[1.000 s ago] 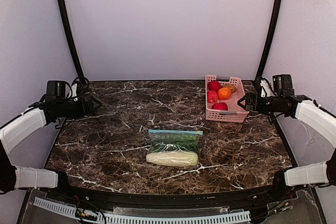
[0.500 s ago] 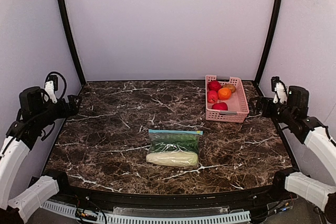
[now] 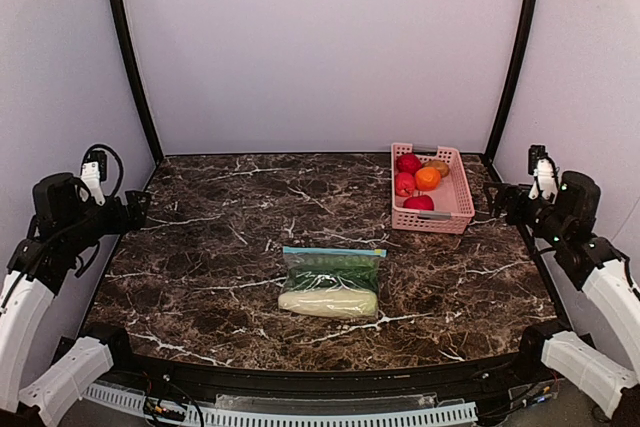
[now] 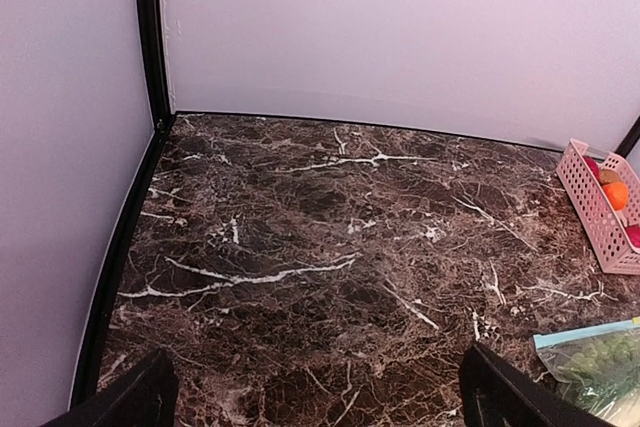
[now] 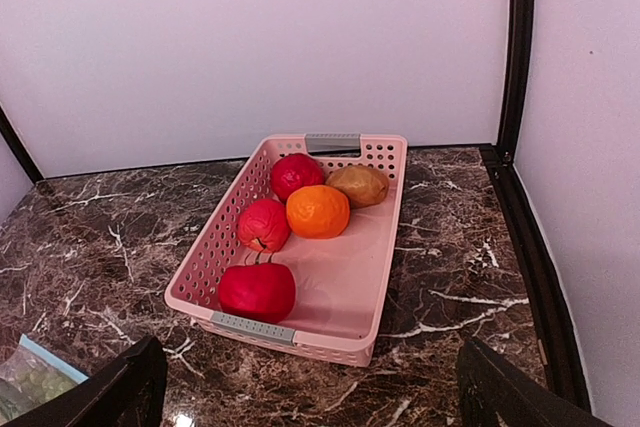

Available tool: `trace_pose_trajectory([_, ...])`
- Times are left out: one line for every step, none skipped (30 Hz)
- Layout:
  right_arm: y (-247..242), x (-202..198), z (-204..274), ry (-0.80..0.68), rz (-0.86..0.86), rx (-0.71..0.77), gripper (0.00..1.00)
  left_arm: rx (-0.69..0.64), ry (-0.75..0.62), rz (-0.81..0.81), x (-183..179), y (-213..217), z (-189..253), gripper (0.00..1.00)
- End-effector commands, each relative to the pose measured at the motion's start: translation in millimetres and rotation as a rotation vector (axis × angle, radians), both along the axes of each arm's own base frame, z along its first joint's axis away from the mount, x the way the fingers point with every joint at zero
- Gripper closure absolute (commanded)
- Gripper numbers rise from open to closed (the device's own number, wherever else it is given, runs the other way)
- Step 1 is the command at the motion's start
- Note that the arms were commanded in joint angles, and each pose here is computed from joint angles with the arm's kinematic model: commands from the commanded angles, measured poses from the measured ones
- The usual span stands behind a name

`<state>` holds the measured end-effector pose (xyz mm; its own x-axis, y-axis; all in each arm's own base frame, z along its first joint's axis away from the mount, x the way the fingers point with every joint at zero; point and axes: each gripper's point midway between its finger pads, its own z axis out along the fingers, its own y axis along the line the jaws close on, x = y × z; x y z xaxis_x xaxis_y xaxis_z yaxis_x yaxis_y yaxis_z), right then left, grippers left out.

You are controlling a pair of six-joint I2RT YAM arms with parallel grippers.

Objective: Place the food in the zip-top bag and seal the zipper
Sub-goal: Reset both arms

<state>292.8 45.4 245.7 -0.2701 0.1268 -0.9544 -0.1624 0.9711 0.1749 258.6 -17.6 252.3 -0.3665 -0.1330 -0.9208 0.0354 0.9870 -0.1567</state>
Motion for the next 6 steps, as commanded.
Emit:
trace_pose_trajectory([-3.3, -0.5, 4.9, -0.027, -0.014, -0.001, 0.01, 0.017, 0.048, -0.011, -1.1, -0.3, -17.0, 0.01])
trace_pose_trajectory([-2.8, -0.8, 4.7, -0.027, -0.012, 0.001, 0.01, 0.016, 0.054, -0.008, -1.0, 0.2, -17.4, 0.01])
trace_pose_trajectory([-2.9, -0.9, 5.1, -0.029, -0.012, 0.001, 0.01, 0.017, 0.067, 0.002, -0.1, 1.9, -19.9, 0.01])
trace_pose_trajectory([-3.2, -1.0, 4.2, -0.026, -0.014, 0.002, 0.01, 0.015, 0.073, 0.008, 0.0, 2.7, -20.2, 0.01])
trace_pose_trajectory([-3.2, -1.0, 3.9, -0.025, -0.015, 0.003, 0.01, 0.016, 0.08, 0.014, 0.8, 3.6, -21.6, 0.01])
trace_pose_trajectory([-3.6, -0.8, 3.8, -0.024, -0.017, 0.005, 0.01, 0.015, 0.082, 0.015, 1.0, 3.7, -21.5, 0.01])
